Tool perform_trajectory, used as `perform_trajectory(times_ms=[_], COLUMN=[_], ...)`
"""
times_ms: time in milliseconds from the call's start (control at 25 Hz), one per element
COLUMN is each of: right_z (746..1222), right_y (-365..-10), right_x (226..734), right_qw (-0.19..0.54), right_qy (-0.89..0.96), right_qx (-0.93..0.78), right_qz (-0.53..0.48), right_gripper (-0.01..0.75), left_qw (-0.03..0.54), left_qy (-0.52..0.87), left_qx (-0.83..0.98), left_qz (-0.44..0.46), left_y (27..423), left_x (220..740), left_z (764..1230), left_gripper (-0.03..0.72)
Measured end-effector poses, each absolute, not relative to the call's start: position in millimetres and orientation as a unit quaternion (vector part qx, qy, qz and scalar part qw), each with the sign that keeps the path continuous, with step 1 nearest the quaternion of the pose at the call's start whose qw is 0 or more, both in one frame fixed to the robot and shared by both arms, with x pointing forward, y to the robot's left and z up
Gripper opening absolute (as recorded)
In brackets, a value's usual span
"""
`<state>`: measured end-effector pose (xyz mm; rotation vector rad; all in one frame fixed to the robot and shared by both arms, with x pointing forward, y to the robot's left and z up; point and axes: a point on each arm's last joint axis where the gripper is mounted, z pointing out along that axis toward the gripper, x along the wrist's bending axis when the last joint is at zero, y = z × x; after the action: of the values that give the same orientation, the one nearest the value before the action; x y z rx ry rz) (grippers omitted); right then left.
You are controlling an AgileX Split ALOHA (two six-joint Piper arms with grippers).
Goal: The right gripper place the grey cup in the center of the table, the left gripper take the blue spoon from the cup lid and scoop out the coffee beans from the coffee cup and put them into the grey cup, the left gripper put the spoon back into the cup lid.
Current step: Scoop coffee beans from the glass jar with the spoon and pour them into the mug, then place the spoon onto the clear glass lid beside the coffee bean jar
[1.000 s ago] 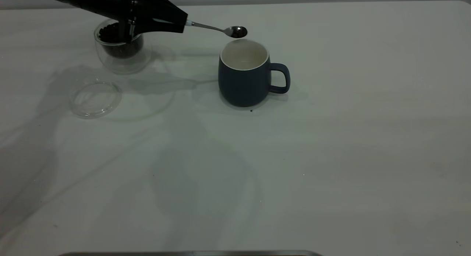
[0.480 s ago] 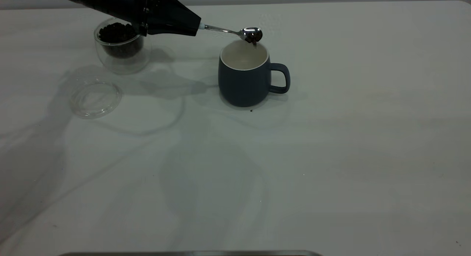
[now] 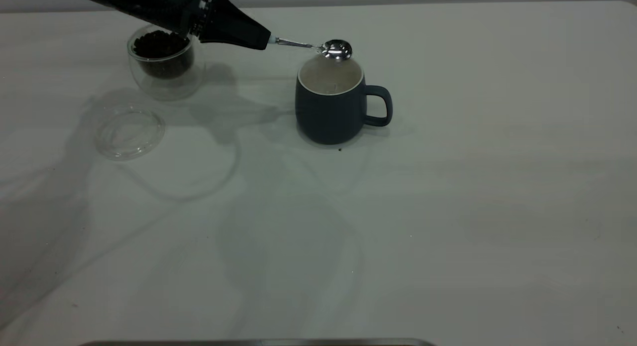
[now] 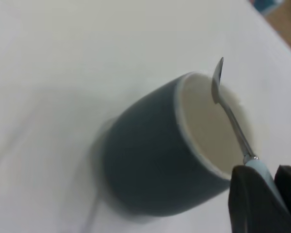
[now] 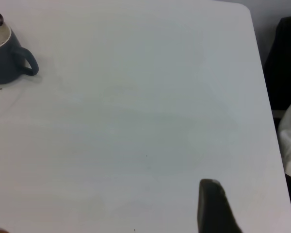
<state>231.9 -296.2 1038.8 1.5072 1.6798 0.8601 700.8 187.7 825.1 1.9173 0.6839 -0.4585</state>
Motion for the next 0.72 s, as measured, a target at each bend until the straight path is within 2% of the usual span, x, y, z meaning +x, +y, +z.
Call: perform_trajectory(times_ms=[120, 360, 520, 720], right_z=[1039, 1039, 1039, 1039], right_y=[-296, -296, -296, -296], right_x=[232, 232, 232, 232], right_qw=[0.355, 0.355, 0.355, 0.355], right_qy=[0.650, 0.650, 0.650, 0.650], right_qx=[0.583, 0.583, 0.583, 0.583], right_qz=[0.333, 0.333, 0.333, 0.333], right_gripper=[0.363, 0.363, 0.363, 0.363], left_qw=[0.499, 0.412, 0.410, 0.409], left_qy=[0.312, 0.370, 0.381, 0.433], left_qx=[0.779, 0.804, 0.804, 0.776], left_qz=[-0.218, -0.218, -0.202, -0.207], left_y=[197, 235, 247, 284], left_x=[700, 700, 695, 683], left_z=[829, 861, 894, 898], left_gripper=[0.120, 0.119, 0.119, 0.119])
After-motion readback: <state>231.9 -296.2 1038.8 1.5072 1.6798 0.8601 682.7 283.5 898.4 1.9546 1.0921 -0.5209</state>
